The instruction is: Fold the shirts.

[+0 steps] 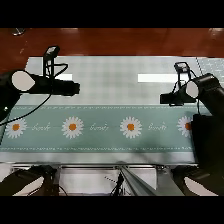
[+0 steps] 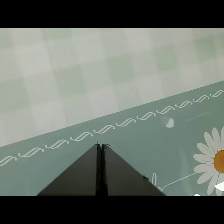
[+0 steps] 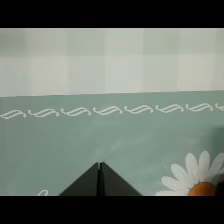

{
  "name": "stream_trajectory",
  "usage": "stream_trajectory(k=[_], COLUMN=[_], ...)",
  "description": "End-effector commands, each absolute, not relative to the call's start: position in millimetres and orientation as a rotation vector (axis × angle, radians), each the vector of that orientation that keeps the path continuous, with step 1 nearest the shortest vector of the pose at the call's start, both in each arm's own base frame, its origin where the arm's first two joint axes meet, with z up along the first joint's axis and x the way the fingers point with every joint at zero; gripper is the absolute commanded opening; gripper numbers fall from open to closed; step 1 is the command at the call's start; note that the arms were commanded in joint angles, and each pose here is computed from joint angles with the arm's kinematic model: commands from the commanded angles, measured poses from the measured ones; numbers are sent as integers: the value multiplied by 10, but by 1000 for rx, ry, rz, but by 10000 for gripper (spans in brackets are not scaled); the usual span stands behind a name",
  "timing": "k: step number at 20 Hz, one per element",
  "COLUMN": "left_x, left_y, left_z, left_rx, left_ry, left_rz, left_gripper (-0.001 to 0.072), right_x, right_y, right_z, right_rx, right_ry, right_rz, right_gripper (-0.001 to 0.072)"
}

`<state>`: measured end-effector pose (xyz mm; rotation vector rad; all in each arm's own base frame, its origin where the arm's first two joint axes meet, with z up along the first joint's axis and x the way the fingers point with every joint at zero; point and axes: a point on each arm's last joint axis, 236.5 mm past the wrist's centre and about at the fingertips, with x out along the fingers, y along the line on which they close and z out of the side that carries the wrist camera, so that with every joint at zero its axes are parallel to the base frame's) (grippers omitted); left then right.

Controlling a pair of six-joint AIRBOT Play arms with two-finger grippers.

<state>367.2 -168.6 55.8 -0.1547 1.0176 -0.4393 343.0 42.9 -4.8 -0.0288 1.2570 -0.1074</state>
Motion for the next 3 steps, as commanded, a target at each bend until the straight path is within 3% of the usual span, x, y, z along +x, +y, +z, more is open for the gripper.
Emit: stream_trajectory(k=[1, 3], left_x=[3674, 3674], left_y=[-1686, -1685], left_z=[559, 559], left_rx=[-154, -154], left_ry=[1017, 1016], left_rz=[-439, -439], left_gripper=[25, 25], right_x=[3429, 3429], right_y=[432, 432], right_z=[-51, -52], right_rx=[-30, -30], right_ry=[1258, 1258], right_rz=[-107, -107], right_gripper=[22, 22])
